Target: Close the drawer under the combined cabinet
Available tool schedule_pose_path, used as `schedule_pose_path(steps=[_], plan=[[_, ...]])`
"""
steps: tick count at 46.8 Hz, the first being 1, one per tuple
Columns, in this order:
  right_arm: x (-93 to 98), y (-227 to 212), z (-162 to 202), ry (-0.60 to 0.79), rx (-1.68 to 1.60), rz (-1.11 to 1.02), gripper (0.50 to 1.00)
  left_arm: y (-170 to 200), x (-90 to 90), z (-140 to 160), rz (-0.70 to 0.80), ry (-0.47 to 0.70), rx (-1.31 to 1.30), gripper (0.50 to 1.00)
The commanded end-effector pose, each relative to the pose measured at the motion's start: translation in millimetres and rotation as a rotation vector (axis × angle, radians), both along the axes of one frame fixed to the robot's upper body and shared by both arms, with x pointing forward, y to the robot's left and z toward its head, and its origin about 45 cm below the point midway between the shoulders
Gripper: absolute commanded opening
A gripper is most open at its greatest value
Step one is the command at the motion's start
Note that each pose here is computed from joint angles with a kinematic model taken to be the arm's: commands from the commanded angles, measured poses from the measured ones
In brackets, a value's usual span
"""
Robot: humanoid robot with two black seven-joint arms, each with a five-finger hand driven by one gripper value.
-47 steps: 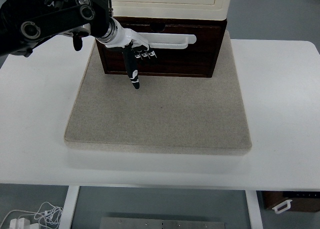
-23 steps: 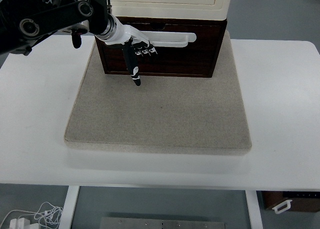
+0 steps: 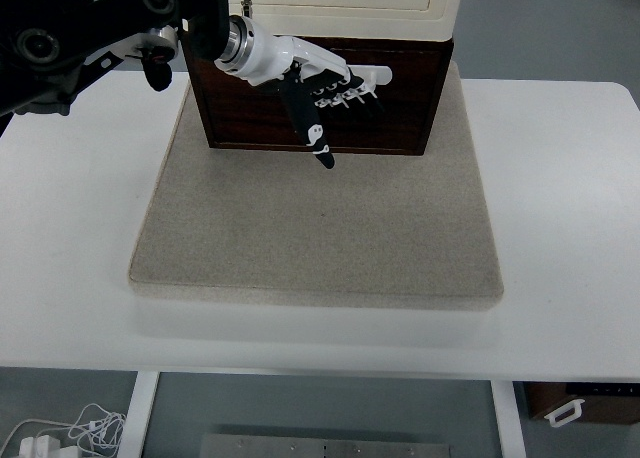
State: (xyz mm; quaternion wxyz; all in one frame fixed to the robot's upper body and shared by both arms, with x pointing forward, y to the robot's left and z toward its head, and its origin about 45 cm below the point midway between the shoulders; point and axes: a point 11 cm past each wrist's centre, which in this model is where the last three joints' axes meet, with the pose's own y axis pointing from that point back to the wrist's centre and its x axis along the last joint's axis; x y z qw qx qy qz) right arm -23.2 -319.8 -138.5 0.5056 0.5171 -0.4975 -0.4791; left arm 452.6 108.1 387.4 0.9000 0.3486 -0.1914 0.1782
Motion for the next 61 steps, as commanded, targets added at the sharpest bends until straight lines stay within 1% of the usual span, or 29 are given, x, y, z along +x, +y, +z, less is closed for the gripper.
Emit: schedule_pose_path(steps=[1,6,11,19,22,29,32,36,39,45,52,54,57,61], plan=[[0.0,0.0,0.0,0.0,0.0,0.0,0.952,-10.6,-1.1,25.2,-0.033,-0.033,-0.134,0.999],[0.0,0.0,0.0,0.0,0.0,0.0,0.952,-20.2,-3.3,67.4,-0.072,-0.094,-0.291,0.999],[0.0,0.0,0.0,0.0,0.0,0.0,0.952,-36.4,-10.2,105.0,-0.126,-0.137,-0.439,0.999],[0.0,0.0,0.0,0.0,0.0,0.0,0.952,-33.5,-22.1,176.8,-0.164,-0.206,-0.635,0.999],[0.0,0.0,0.0,0.0,0.0,0.0,0.952,-26.2,-24.0,201.8,-0.161,-0.22,-0.703,0.999],[0.0,0.2,0.0,0.0,0.002,0.0,0.952,4.7,-15.6,243.0,-0.102,-0.241,-0.858,0.999],[0.0,0.0,0.0,0.0,0.0,0.0,0.952,24.3,-10.2,262.7,-0.034,-0.275,-0.956,0.999],[0.0,0.0,0.0,0.0,0.0,0.0,0.952,55.6,3.5,285.6,0.125,-0.324,-1.093,0.999],[0.0,0.0,0.0,0.0,0.0,0.0,0.952,75.6,11.0,294.6,0.214,-0.343,-1.165,0.999],[0.0,0.0,0.0,0.0,0.0,0.0,0.952,123.5,17.4,310.9,0.326,-0.372,-1.297,0.999],[0.0,0.0,0.0,0.0,0.0,0.0,0.952,175.2,28.3,308.5,0.48,-0.396,-1.362,0.999],[0.0,0.0,0.0,0.0,0.0,0.0,0.952,190.4,31.6,304.8,0.53,-0.394,-1.381,0.999],[0.0,0.0,0.0,0.0,0.0,0.0,0.952,209.6,39.0,293.6,0.598,-0.358,-1.427,0.999],[0.0,0.0,0.0,0.0,0.0,0.0,0.952,235.9,53.3,269.6,0.727,-0.311,-1.473,0.999]])
